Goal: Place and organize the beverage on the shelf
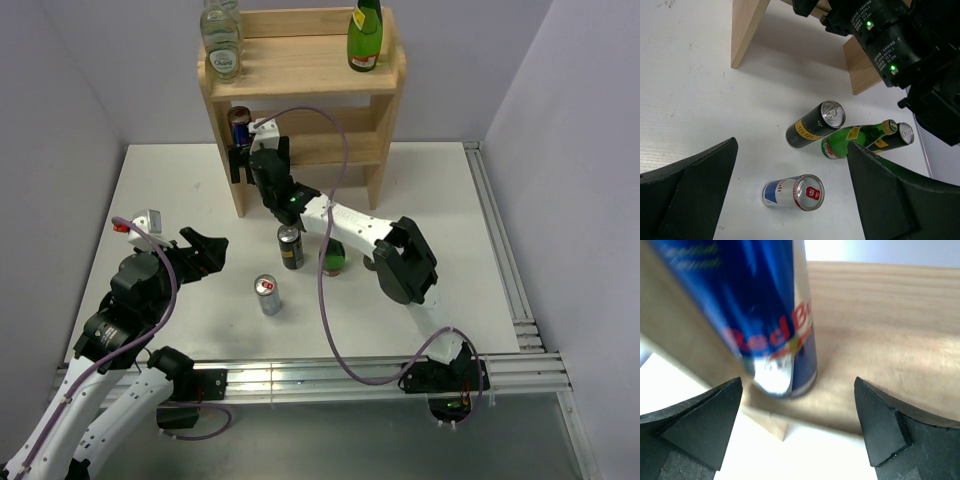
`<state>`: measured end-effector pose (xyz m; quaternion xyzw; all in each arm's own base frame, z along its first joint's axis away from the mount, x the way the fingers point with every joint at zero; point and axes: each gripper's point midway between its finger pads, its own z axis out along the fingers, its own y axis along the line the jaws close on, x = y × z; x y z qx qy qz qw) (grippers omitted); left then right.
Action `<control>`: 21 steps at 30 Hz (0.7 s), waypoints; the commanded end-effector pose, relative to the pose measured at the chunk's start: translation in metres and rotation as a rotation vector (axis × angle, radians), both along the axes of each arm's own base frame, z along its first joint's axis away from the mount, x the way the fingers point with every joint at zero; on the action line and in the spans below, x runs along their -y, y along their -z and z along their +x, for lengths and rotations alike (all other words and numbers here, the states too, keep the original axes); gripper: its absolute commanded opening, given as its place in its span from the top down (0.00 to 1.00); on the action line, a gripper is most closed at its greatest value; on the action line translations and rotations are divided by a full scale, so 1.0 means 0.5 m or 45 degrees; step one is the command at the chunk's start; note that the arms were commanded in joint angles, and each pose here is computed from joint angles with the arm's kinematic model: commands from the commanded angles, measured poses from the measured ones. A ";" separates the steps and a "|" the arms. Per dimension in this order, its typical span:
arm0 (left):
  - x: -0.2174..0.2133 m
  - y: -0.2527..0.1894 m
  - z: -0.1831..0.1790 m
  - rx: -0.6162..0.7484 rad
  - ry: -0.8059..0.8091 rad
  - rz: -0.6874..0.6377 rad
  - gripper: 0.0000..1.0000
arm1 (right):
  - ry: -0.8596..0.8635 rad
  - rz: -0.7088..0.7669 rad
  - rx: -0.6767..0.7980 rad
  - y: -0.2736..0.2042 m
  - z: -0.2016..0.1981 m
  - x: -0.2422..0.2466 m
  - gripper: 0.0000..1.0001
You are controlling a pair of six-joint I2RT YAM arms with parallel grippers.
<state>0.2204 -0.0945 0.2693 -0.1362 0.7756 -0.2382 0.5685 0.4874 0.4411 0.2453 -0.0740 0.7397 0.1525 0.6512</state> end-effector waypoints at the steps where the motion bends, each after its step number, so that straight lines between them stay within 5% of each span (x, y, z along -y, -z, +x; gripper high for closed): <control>1: -0.002 -0.023 0.001 0.050 -0.004 -0.010 0.02 | -0.080 0.055 0.019 -0.055 -0.048 -0.009 0.00; 13: -0.008 -0.019 0.014 0.031 -0.037 0.024 0.01 | -0.143 -0.009 0.048 -0.083 -0.158 0.024 0.00; 21: 0.049 -0.017 0.031 -0.002 0.068 0.036 0.01 | -0.104 0.127 0.101 -0.185 -0.292 0.127 0.00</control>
